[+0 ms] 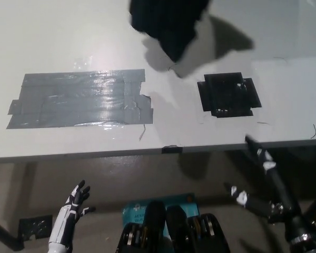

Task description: A person hands a black t-shirt to the robot and rhe robot picks it up with its right hand and places it on the black spot on the desk infron tof it

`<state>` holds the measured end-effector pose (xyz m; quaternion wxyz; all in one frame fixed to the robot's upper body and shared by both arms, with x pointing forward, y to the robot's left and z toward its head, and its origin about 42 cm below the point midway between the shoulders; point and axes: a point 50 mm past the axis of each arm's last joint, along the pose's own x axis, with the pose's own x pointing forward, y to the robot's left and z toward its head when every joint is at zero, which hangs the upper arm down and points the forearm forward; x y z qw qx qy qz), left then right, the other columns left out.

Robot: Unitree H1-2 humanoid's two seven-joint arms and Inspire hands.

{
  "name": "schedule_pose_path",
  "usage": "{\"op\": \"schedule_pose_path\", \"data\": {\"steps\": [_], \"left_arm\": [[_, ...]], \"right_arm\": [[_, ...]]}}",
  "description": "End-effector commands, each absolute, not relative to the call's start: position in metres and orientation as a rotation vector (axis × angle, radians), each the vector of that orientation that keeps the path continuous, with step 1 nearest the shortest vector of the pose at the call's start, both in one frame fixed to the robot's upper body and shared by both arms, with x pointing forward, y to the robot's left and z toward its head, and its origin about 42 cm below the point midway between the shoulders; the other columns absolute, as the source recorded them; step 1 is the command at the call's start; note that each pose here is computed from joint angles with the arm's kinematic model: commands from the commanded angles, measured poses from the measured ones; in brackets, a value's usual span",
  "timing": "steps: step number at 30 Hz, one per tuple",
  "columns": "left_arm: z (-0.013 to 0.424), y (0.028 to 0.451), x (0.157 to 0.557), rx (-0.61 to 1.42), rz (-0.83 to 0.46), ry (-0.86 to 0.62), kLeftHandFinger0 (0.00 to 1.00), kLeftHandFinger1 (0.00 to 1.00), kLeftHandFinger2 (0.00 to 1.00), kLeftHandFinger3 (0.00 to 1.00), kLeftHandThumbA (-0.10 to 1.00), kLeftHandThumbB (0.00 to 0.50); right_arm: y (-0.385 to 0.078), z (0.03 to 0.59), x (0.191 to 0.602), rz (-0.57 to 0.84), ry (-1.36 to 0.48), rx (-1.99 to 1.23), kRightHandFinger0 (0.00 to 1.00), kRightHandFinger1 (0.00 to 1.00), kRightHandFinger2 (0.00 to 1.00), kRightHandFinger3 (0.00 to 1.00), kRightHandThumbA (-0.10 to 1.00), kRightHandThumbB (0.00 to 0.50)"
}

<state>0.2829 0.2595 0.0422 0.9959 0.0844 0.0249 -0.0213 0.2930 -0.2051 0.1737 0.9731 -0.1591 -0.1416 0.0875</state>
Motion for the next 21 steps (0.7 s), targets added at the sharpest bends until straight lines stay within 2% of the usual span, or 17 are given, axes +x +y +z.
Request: {"op": "schedule_pose_path", "data": {"steps": [1, 3, 5, 7, 11, 16, 21], "left_arm": [[0.048, 0.256, 0.286, 0.193, -0.069, -0.003, 0.81, 1.0, 1.0, 1.0, 1.0, 0.439], [0.048, 0.256, 0.284, 0.189, -0.062, -0.002, 0.8, 1.0, 1.0, 1.0, 1.0, 0.448], [0.048, 0.255, 0.284, 0.188, -0.059, -0.008, 0.79, 0.99, 1.0, 1.0, 1.0, 0.445], [0.049, 0.256, 0.284, 0.188, -0.058, -0.008, 0.8, 1.0, 1.0, 1.0, 1.0, 0.459], [0.05, 0.255, 0.285, 0.184, -0.053, -0.016, 0.79, 0.99, 1.0, 1.0, 1.0, 0.448], [0.052, 0.255, 0.287, 0.184, -0.056, -0.019, 0.79, 0.99, 1.0, 1.0, 1.0, 0.452], [0.052, 0.256, 0.287, 0.187, -0.049, -0.014, 0.78, 0.98, 1.0, 1.0, 1.0, 0.452]], "right_arm": [[-0.206, 0.304, 0.296, -0.02, -0.722, -0.324, 1.0, 1.0, 1.0, 1.0, 0.86, 0.28], [-0.204, 0.33, 0.309, -0.024, -0.773, -0.322, 1.0, 1.0, 1.0, 1.0, 0.87, 0.281], [-0.199, 0.347, 0.329, -0.018, -0.774, -0.294, 1.0, 1.0, 1.0, 1.0, 0.9, 0.304], [-0.193, 0.362, 0.353, -0.02, -0.745, -0.252, 1.0, 1.0, 1.0, 1.0, 0.92, 0.353], [-0.188, 0.374, 0.388, -0.008, -0.726, -0.244, 1.0, 1.0, 1.0, 1.0, 0.98, 0.362], [-0.189, 0.386, 0.426, -0.055, -0.638, -0.254, 1.0, 1.0, 1.0, 1.0, 1.0, 0.427], [-0.197, 0.396, 0.453, -0.112, -0.618, -0.232, 1.0, 1.0, 1.0, 1.0, 1.0, 0.427]]}}
